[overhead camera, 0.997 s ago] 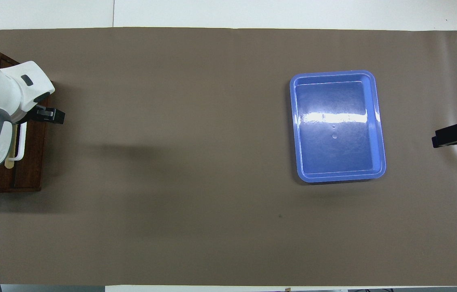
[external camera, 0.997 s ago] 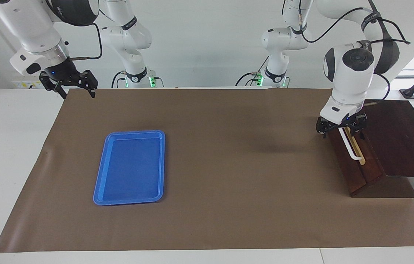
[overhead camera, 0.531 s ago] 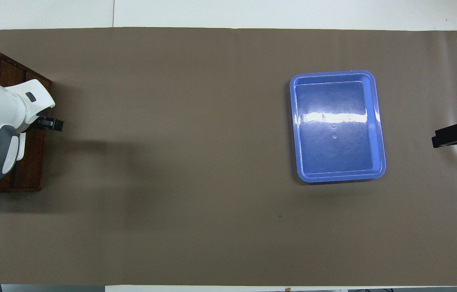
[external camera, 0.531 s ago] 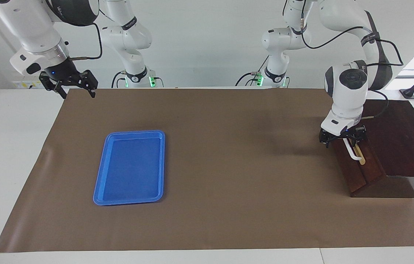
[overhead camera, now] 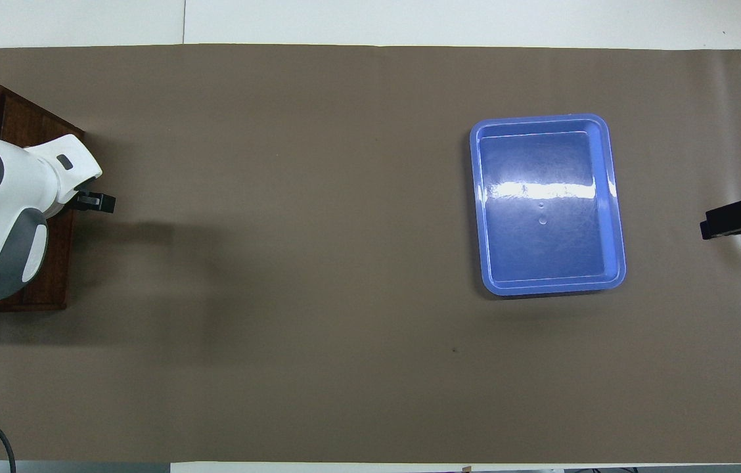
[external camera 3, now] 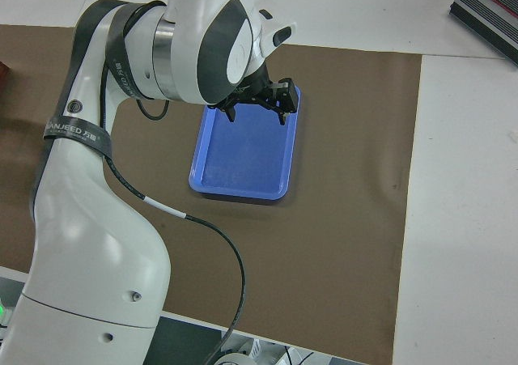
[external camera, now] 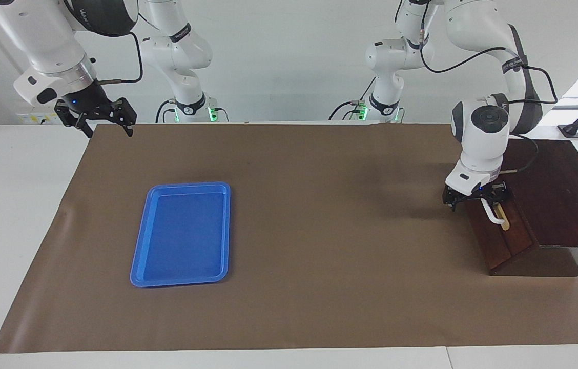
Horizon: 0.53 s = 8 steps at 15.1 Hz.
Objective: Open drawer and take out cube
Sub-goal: 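Pull the drawer open toward the robot with the left gripper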
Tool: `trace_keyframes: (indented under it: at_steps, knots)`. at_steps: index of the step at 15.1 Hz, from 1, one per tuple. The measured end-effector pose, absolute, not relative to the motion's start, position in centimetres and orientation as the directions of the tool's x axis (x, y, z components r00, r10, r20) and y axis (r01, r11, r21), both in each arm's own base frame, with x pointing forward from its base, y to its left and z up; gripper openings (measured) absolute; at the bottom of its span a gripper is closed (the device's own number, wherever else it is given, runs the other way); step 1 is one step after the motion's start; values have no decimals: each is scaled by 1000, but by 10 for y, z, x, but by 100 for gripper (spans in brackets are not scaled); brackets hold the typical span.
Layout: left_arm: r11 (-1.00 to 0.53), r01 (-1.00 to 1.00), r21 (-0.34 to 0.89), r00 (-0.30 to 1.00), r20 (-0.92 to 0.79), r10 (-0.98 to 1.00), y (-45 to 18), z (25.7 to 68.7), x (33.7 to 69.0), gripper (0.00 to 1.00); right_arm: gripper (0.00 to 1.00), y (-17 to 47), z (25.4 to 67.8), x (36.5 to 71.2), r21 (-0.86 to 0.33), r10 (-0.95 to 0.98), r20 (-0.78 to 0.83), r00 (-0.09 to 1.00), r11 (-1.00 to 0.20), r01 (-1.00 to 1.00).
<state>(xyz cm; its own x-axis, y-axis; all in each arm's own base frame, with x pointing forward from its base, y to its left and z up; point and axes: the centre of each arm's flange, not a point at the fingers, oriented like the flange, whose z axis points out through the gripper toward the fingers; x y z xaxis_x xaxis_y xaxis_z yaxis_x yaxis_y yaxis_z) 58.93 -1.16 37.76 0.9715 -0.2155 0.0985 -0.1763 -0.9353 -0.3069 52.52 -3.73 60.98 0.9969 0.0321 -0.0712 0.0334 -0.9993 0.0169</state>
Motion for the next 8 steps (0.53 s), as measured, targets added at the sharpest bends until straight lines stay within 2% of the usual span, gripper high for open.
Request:
trace_keyframes:
  at_steps: [4, 8]
  knots:
    - [-979, -54, -198, 982, 169, -89, -105, 386, 585, 100, 100, -35, 610, 525, 5, 34, -71, 997, -999, 35]
    - [-985, -48, -165, 980, 183, -79, -168, 393, 574, 100, 100, -23, 604, 525, -97, 162, -51, 985, -983, 157]
